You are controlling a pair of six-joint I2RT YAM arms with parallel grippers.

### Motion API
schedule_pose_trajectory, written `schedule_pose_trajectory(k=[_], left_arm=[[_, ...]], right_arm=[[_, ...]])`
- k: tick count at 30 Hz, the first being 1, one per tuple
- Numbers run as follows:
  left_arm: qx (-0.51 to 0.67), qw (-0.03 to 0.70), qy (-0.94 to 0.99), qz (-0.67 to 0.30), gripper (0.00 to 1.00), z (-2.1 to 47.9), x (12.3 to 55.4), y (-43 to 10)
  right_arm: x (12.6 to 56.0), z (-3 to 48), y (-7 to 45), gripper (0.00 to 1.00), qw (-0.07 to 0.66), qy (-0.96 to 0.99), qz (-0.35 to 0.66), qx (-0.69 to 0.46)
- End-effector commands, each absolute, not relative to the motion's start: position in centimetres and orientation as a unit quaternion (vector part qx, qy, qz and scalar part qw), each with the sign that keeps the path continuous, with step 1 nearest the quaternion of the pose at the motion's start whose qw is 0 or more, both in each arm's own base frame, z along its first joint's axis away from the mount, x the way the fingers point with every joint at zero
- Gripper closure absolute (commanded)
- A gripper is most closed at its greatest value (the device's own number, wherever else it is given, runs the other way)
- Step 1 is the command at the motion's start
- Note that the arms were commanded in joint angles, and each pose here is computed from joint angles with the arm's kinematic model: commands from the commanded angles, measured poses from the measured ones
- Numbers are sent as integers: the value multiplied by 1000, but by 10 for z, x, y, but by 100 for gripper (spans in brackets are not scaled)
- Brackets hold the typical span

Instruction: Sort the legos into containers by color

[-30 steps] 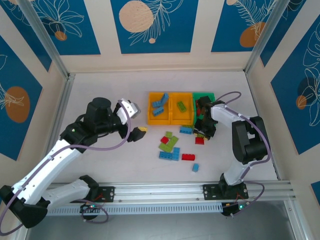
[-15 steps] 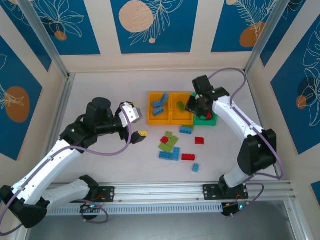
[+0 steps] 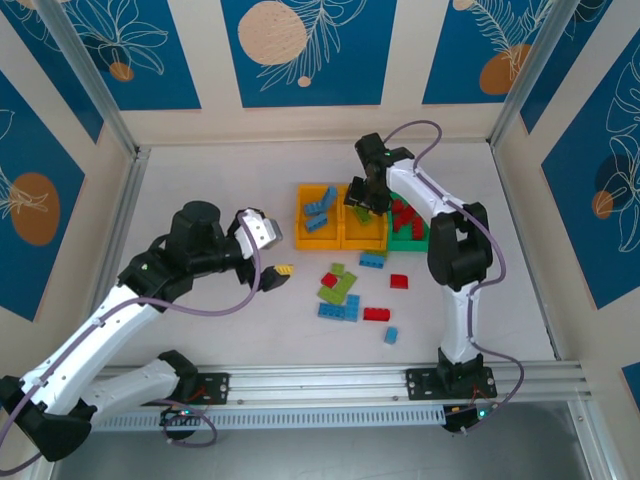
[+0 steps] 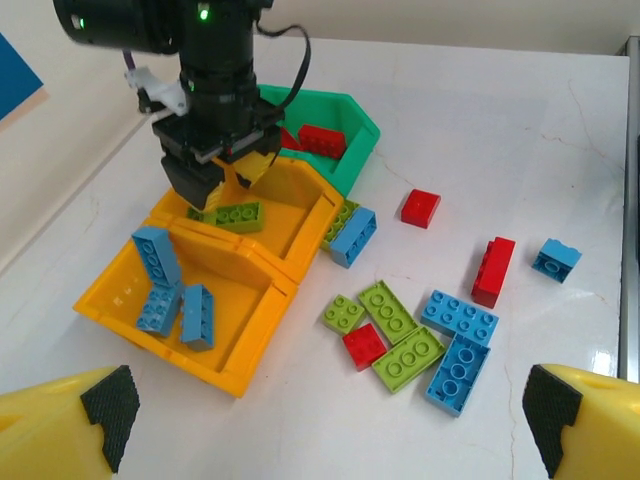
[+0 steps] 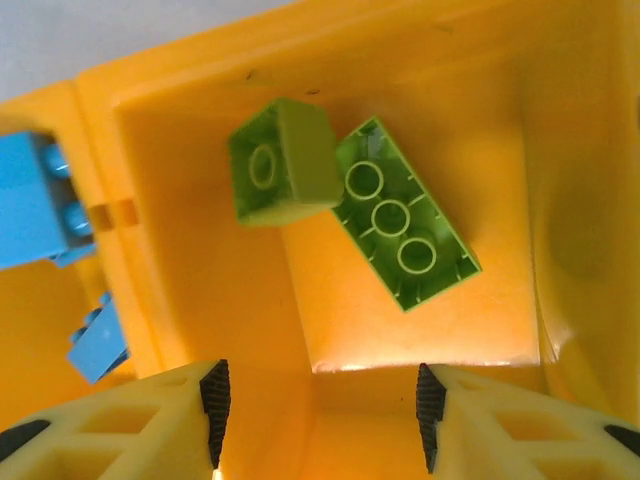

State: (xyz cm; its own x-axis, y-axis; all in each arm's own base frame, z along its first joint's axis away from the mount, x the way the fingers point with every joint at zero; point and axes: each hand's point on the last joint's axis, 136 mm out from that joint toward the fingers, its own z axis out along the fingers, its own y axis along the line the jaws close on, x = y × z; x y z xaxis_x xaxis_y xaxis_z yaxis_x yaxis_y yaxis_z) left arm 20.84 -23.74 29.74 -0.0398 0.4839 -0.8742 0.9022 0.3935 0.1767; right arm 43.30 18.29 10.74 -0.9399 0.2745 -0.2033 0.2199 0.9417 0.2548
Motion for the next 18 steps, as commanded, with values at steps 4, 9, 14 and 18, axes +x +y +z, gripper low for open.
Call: schedule_pose_trajectory(k=[4,9,14,18], left_arm=[[503,482,684,-218,0,294,214,-243],[512,482,680,-206,0,287,221,-247],[520,473,679,-211,0,284,224,-252],[516,469,684,-216,0,282,225,-254]], right_arm=[[358,165,164,43,164,970,125,130],[293,150,168,42,147,976,125,98],[246,117,187,42,67,986,107,112],[237,88,210,41,25,990,98,99]])
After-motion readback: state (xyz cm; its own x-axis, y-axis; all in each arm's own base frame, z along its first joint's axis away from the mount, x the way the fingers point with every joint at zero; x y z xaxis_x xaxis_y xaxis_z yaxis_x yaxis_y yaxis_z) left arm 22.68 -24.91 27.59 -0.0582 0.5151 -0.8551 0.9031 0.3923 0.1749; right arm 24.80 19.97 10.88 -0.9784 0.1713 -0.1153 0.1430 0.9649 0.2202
